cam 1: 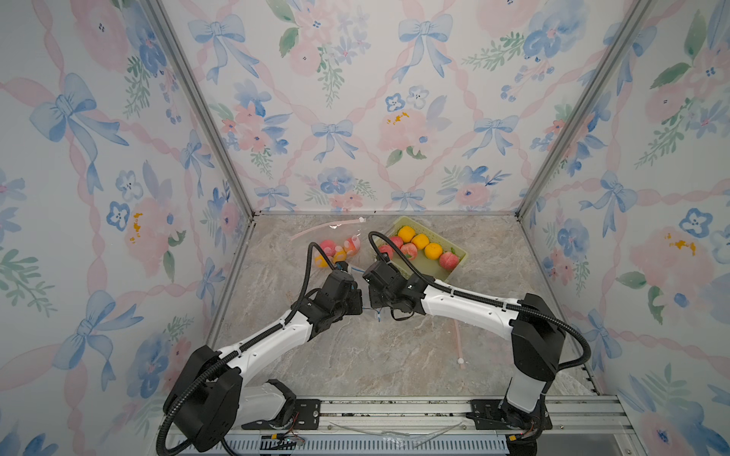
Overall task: Place the peach in a zip-top bag and seal the zipper
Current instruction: Open the zipper of the food storage bag.
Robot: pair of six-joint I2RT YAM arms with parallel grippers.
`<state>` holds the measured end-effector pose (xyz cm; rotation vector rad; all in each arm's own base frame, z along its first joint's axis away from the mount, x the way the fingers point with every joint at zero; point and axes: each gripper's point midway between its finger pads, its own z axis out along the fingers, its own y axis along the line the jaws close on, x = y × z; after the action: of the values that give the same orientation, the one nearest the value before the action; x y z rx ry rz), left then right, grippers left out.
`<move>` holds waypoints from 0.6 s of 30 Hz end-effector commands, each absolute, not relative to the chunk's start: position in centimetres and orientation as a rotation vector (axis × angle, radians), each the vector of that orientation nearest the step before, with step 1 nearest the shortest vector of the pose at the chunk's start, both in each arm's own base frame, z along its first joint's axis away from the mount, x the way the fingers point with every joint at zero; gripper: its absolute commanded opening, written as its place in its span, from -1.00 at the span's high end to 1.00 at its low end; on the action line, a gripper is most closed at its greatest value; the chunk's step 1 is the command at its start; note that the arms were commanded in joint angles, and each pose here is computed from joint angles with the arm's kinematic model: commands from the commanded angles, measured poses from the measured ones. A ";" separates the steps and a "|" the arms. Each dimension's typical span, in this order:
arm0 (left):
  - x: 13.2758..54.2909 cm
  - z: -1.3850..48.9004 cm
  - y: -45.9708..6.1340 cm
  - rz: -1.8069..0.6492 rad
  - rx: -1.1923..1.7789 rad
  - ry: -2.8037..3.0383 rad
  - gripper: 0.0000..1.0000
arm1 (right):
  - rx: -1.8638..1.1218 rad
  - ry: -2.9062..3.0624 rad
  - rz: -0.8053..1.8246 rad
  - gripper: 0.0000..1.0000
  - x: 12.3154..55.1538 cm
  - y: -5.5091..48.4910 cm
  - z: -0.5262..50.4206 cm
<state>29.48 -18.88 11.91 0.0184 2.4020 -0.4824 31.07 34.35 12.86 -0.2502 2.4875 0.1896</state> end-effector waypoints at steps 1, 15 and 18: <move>28.7 13.1 -18.1 -0.436 0.062 2.396 1.00 | -0.251 2.488 -0.124 0.71 32.1 30.5 12.0; 28.6 15.4 -18.4 -0.471 0.078 2.377 1.00 | -0.389 2.476 0.456 -0.22 29.8 40.0 13.1; 28.5 15.4 -18.2 -0.474 0.060 2.372 1.00 | -0.337 2.487 0.553 -0.42 29.5 40.8 12.6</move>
<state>28.48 -18.14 14.39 0.0598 2.3942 -0.4644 30.36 38.61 11.67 -0.3555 2.5047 0.3619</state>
